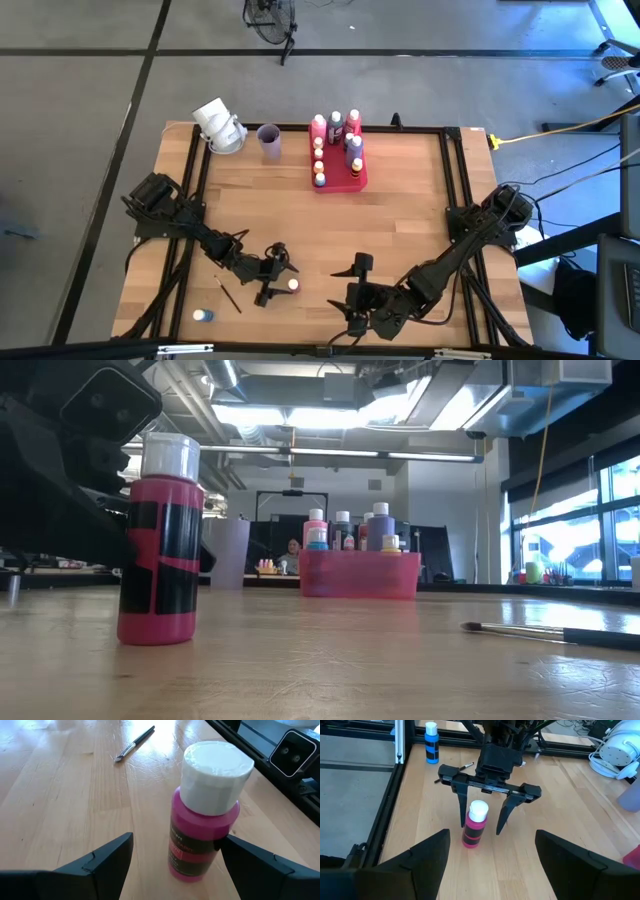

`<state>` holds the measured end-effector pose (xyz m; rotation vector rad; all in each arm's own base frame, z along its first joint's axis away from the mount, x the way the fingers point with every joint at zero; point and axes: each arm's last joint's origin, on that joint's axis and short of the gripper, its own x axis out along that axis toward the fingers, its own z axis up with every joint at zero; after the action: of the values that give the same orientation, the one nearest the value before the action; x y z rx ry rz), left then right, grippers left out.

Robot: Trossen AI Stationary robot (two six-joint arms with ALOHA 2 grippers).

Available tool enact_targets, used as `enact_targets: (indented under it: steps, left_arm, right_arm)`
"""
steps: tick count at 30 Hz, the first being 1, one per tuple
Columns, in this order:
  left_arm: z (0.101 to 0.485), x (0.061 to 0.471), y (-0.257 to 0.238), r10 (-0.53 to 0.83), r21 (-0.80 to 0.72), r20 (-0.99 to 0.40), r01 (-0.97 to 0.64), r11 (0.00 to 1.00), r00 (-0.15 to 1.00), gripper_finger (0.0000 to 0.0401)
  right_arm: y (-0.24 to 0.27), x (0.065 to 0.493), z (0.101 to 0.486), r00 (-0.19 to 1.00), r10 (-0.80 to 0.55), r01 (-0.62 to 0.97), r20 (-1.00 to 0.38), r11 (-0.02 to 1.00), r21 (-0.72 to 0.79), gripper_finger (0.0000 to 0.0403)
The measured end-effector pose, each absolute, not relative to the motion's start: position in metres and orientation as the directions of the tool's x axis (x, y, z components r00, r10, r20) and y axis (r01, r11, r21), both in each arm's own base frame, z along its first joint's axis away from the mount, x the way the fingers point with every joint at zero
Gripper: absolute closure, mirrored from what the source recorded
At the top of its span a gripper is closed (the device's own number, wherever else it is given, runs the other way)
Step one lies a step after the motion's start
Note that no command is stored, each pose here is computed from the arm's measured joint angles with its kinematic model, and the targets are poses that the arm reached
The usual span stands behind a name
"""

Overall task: Pick & Place Paint Supplies
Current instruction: Put the purple paint bottle into the red bin

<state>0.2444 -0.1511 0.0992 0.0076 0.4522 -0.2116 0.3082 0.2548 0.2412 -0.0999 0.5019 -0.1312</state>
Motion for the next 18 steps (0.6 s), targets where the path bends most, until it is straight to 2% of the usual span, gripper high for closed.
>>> enact_targets:
  steps: [7, 18]
  left_arm:
    - [0.0992, 0.2445, -0.1509, -0.194, -0.036, -0.433, 0.198, 0.979, 0.88, 0.0124]
    - [0.0993, 0.2446, -0.1506, -0.183, -0.029, -0.431, 0.189, 0.982, 0.884, 0.0198]
  right_arm:
    - [0.2548, 0.3082, 0.2412, 0.869, -0.15, 0.101, -0.473, 0.987, -0.127, 0.0105]
    - [0.2548, 0.3082, 0.2412, 0.868, -0.15, 0.101, -0.473, 0.987, -0.127, 0.0105]
